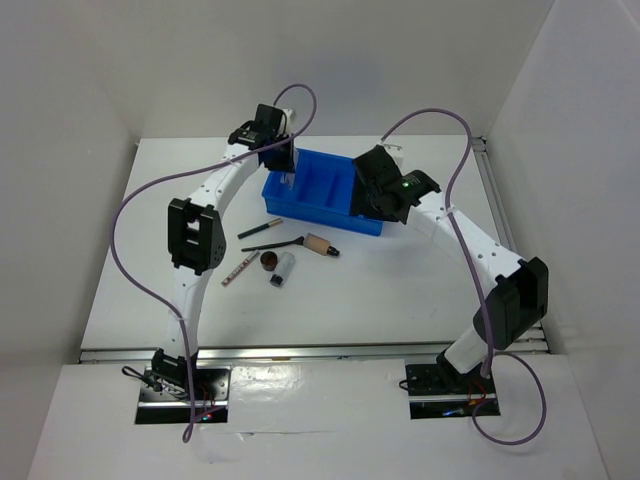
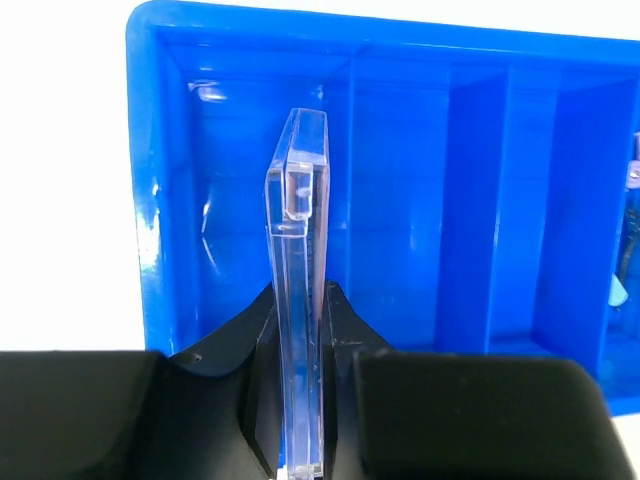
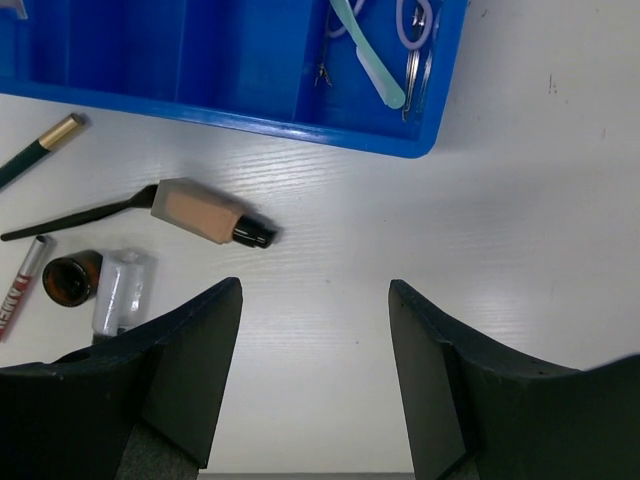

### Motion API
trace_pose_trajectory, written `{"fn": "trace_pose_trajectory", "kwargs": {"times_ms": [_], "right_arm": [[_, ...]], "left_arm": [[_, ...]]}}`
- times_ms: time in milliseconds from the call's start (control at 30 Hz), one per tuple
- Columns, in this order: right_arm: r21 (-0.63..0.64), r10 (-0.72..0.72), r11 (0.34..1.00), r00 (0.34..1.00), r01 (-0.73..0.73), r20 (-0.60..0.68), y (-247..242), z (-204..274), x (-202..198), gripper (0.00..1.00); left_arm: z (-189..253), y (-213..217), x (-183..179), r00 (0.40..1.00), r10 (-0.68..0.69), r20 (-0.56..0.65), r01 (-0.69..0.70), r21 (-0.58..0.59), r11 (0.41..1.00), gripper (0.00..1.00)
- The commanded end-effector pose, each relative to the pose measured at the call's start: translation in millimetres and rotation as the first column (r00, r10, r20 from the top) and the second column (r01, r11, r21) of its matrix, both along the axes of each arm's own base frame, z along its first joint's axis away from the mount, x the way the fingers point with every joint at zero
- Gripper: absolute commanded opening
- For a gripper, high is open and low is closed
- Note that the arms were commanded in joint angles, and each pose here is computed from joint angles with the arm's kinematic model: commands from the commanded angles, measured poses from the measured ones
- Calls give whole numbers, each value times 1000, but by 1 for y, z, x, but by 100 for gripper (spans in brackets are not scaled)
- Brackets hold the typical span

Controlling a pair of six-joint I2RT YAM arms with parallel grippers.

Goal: Organize the makeup

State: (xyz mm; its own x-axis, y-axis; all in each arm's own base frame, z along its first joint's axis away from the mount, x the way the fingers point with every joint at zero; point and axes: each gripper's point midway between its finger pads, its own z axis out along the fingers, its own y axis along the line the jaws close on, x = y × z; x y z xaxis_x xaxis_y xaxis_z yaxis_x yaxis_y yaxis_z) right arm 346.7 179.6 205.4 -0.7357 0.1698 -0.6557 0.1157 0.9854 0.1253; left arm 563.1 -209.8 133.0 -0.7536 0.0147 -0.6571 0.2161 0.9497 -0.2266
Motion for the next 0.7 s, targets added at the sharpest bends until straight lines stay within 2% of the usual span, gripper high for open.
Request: {"fn": "trace_pose_trajectory", "kwargs": {"times_ms": [0, 33, 100, 267, 400, 533, 567, 633, 667], "right_arm": [[14, -15, 1000, 1000, 15, 12, 1, 4, 6, 68], [14, -15, 1000, 1000, 15, 12, 1, 4, 6, 68], [14, -15, 1000, 1000, 15, 12, 1, 4, 6, 68], [4, -15, 1000, 1000, 15, -3, 0, -1, 5, 68], [10, -15, 1000, 1000, 15, 6, 1, 3, 6, 68], [10, -15, 1000, 1000, 15, 6, 0, 5, 4, 68], [15, -15, 1000, 1000, 15, 14, -1, 9, 3, 68], [15, -15, 1000, 1000, 15, 14, -1, 9, 3, 68], [26, 1, 1000, 1000, -1, 17, 4, 12, 0, 67]], "left_arm": [[1, 2, 12, 999, 19, 32, -20, 10, 1000, 19], [1, 2, 12, 999, 19, 32, -20, 10, 1000, 41], [-2, 0, 12, 1000, 11, 28, -11, 2, 1000, 57], [20, -7, 12, 998, -14, 68, 16, -37, 999, 76], [48, -11, 7, 993, -43, 109, 50, -64, 997, 77], [94, -8, -3, 983, -40, 178, 55, -82, 995, 77], [95, -4, -10, 985, -33, 168, 46, -73, 996, 75], [127, 6, -23, 977, -8, 215, 23, -68, 997, 72], [119, 11, -32, 982, -1, 190, 11, -53, 999, 69]]}}
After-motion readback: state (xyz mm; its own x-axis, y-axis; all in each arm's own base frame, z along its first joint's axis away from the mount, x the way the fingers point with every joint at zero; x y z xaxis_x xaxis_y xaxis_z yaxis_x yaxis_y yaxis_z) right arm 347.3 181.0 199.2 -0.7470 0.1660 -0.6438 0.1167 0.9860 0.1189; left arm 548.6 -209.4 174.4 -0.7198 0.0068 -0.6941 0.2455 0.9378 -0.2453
